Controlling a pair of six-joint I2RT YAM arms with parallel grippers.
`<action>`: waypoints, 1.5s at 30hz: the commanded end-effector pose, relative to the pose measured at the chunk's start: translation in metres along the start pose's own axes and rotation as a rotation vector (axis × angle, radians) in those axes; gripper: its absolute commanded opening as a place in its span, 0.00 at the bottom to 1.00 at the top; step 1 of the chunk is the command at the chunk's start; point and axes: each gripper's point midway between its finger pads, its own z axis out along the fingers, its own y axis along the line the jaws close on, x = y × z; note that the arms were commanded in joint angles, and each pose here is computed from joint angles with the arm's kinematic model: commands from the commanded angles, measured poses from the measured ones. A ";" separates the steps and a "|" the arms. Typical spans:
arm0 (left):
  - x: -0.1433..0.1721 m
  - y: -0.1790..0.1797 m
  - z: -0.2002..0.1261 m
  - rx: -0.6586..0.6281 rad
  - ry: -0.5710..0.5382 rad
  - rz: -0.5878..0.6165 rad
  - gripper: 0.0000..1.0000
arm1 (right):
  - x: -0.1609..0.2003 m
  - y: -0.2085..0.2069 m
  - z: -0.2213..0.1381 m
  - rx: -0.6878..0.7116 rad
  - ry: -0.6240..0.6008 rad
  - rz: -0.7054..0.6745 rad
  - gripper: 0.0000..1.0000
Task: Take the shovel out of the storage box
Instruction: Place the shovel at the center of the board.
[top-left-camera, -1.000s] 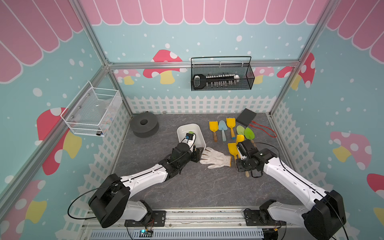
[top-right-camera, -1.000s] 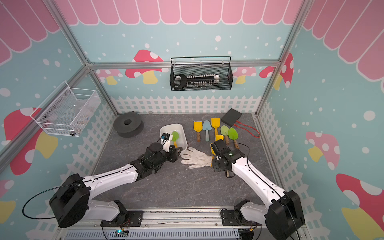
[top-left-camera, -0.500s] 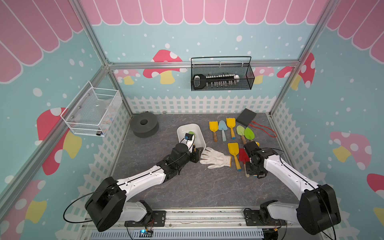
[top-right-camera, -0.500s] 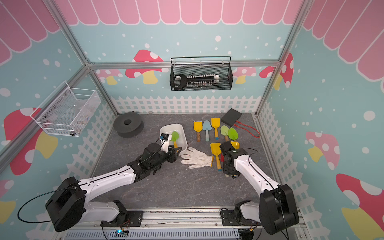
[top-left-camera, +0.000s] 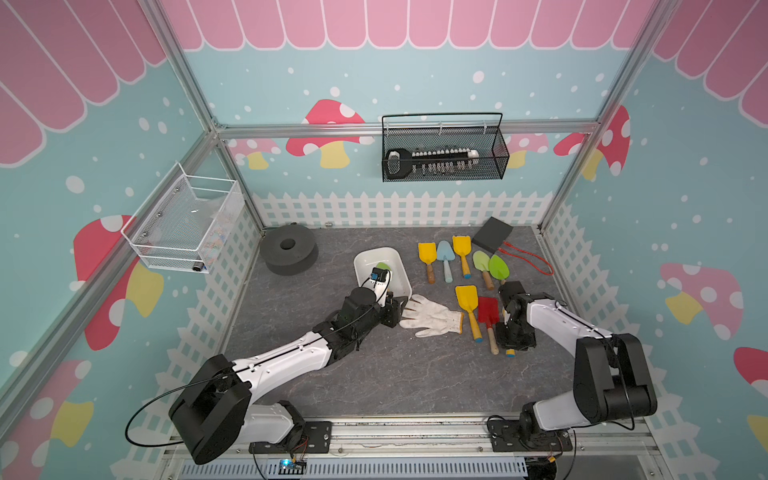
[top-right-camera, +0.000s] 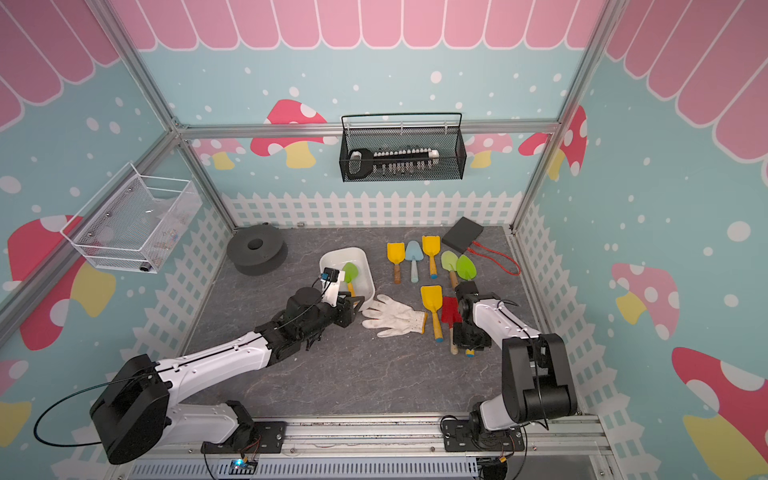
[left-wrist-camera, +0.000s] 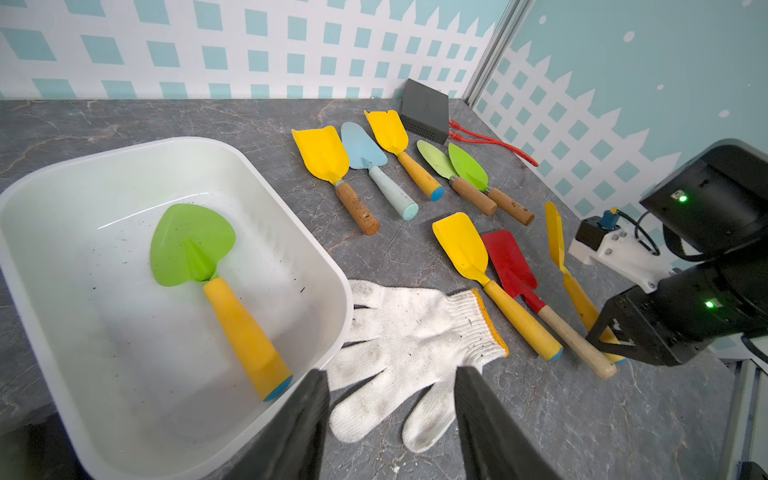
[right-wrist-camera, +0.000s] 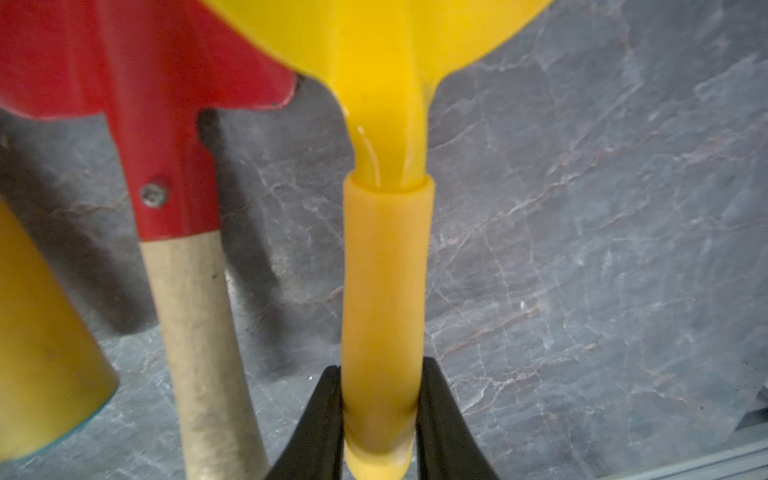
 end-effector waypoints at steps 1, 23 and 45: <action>0.001 -0.004 -0.002 0.020 0.004 0.024 0.52 | -0.004 0.004 0.007 -0.050 0.008 0.003 0.18; -0.001 -0.009 -0.005 0.034 -0.001 0.035 0.52 | -0.010 -0.002 -0.001 -0.060 -0.036 0.033 0.35; 0.003 0.021 -0.001 -0.142 0.015 0.029 0.52 | -0.049 0.062 -0.107 -0.253 -0.488 -0.184 0.46</action>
